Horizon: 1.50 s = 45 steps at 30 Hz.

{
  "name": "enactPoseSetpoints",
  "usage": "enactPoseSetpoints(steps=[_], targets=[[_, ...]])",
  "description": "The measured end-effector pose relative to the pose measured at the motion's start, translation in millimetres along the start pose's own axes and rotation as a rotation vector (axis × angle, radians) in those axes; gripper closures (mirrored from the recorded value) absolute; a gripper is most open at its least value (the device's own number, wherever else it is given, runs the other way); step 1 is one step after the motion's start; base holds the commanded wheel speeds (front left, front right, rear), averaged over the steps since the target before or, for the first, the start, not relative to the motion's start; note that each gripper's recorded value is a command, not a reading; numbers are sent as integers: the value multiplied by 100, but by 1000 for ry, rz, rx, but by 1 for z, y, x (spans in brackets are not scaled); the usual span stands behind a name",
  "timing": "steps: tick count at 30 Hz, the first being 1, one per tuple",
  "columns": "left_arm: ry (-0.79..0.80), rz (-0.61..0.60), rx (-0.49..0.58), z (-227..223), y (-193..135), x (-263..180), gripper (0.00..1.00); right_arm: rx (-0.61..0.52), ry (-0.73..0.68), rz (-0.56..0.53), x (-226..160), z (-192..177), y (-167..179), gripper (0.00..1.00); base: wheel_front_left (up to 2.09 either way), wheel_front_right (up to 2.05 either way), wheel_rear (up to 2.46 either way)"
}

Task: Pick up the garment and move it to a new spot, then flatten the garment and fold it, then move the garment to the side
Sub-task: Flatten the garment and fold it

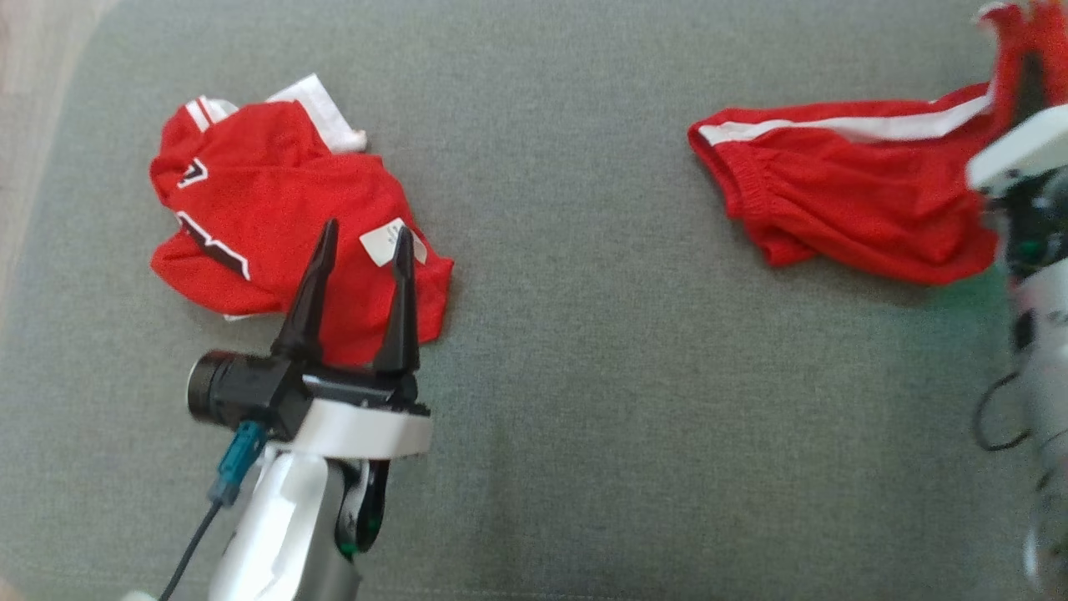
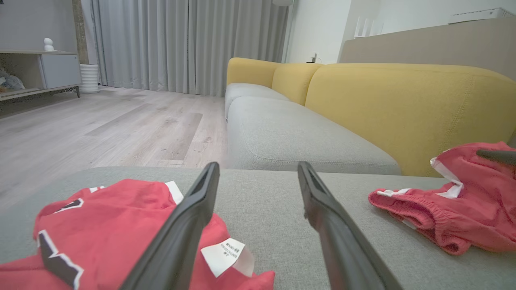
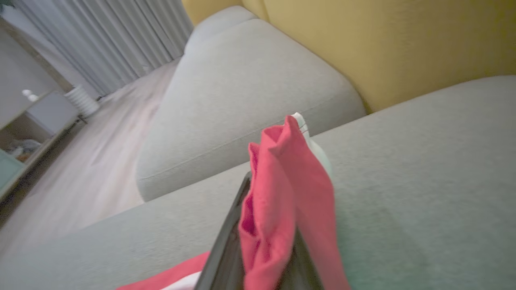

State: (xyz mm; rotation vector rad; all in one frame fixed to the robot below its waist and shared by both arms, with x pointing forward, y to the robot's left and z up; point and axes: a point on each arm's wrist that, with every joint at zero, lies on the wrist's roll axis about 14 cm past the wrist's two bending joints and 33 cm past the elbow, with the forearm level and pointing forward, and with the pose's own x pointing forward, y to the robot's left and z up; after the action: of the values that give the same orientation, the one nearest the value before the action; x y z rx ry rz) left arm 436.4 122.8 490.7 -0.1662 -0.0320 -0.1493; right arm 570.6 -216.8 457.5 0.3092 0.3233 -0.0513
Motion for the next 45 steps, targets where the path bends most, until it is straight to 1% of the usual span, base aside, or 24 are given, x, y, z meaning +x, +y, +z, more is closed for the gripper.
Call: enactPoseSetpoints(steps=[5, 8, 9, 11, 12, 14, 18, 20, 23, 25, 26, 27, 28, 30, 32, 33, 36, 39, 43, 45], targets=[[0, 17, 1, 3, 3, -13, 0, 85, -27, 154, -16, 1, 55, 100, 0, 0, 0], [-9, 22, 3, 7, 4, -18, 0, 49, -19, 248, -30, -8, 83, 100, 0, 0, 0], [-9, 22, 3, 7, 4, -18, 0, 49, -19, 248, -30, -8, 83, 100, 0, 0, 0], [-16, 24, 13, 10, 4, -19, 0, 49, -3, 298, -37, -16, 99, 100, 0, 0, 0], [-22, 28, 17, 13, 5, -22, 0, 35, 17, 345, -44, -25, 114, 100, 0, 0, 0], [-31, 32, 19, 17, 6, -25, 0, 17, 32, 391, -52, -33, 129, 100, 0, 0, 0], [-32, 43, 20, 18, 8, -33, 0, -40, 63, 461, -65, -51, 150, 100, 0, 0, 0], [-33, 46, 21, 19, 9, -35, 0, -87, 74, 493, -71, -60, 159, 100, 0, 0, 0], [-30, 47, 20, 18, 9, -39, 0, -197, 86, 526, -78, -75, 163, 100, 0, 0, 0], [-27, 41, 19, 17, 6, -39, 0, -298, 98, 541, -83, -89, 161, 100, 0, 0, 0], [-27, 35, 19, 17, 5, -39, 0, -346, 100, 546, -84, -96, 159, 81, 0, 0, 0], [-27, 28, 18, 17, 2, -39, 0, -391, 102, 548, -86, -101, 155, 3, 0, 0, 0], [-26, 22, 18, 17, 0, -38, 0, -435, 109, 546, -87, -107, 151, 0, 0, 0, 0], [-29, 12, 17, 18, -3, -38, 0, -490, 114, 534, -88, -113, 142, 0, 0, 0, 0], [-33, 2, 15, 19, -7, -37, 0, -514, 104, 513, -89, -113, 132, 0, 0, 0, 0], [-35, -4, 15, 19, -9, -36, 0, -508, 99, 503, -90, -112, 130, 0, 0, 0, 0], [-46, -25, 14, 23, -16, -35, 0, -465, 65, 478, -94, -103, 129, 0, 0, 0, 0], [-47, -44, 11, 23, -23, -37, 0, -409, 5, 451, -97, -83, 127, 0, 0, 0, 0], [-47, -66, 11, 23, -32, -38, 0, -307, -136, 397, -101, -36, 117, 0, 0, 0, 0], [-59, -75, 12, 27, -37, -36, 0, -273, -201, 362, -107, -18, 105, 0, 0, 0, 0]])
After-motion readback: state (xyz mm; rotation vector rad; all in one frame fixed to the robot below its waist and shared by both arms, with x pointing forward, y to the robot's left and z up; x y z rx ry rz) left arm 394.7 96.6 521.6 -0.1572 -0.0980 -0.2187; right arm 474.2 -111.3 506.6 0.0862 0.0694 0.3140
